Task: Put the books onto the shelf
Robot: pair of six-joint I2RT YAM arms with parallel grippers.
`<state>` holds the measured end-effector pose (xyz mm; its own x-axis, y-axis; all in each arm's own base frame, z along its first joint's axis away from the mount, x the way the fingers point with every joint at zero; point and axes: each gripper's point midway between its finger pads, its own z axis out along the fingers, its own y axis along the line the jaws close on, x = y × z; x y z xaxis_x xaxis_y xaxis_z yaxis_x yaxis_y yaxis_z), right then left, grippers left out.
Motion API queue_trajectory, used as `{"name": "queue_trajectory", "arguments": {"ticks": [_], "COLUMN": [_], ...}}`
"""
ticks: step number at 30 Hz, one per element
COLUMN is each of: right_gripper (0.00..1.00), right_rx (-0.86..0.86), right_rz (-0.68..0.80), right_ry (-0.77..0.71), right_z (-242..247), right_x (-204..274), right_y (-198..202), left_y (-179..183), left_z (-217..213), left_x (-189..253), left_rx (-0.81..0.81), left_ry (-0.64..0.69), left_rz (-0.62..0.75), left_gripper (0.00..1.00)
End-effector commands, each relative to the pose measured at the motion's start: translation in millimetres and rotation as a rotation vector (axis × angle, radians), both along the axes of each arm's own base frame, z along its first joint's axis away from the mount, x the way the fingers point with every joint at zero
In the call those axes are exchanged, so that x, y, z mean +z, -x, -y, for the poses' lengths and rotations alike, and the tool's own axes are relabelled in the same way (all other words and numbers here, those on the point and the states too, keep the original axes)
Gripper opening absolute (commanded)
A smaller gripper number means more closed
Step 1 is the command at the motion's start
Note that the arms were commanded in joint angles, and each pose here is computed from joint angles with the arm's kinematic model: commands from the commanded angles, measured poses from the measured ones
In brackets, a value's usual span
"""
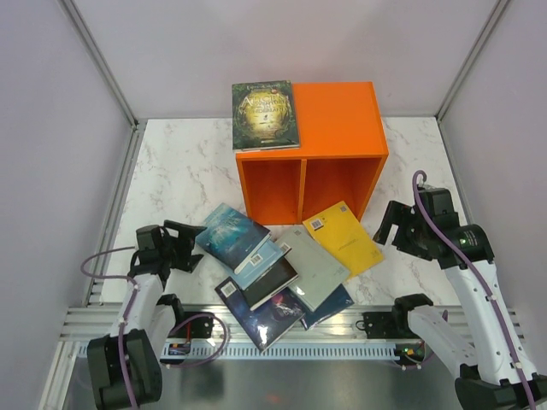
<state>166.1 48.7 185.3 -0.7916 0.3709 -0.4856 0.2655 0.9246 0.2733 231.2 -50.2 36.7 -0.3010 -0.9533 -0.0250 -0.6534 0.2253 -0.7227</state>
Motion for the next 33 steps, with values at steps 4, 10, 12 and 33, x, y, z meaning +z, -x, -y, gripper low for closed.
{"name": "queue_trajectory", "arguments": {"ticks": [4, 10, 12, 33], "right_gripper": [0.95, 0.95, 0.95, 0.95], "right_rx": [-0.001, -0.013, -0.020, -0.074], "right_rz": [-0.044, -0.050, -0.043, 0.013], "right_ry": [0.043, 0.057, 0.053, -0.014], "right_z": [7, 9, 8, 1], "right_x": [-11, -13, -12, -3], "right_y": [5, 1, -2, -14], "left_y": [-12, -48, -53, -74], "left_z": [-20, -16, -14, -57], "left_x": [-40, -33, -33, 175], "left_rx": [0.112, 0.015, -0.011, -0.070], "left_ry": [-0.049, -0.083, -0.079, -0.475], "left_rz": [-0.077, -0.080, -0.069, 0.238], "left_gripper": [1.00, 0.96, 0.73, 0.02]}}
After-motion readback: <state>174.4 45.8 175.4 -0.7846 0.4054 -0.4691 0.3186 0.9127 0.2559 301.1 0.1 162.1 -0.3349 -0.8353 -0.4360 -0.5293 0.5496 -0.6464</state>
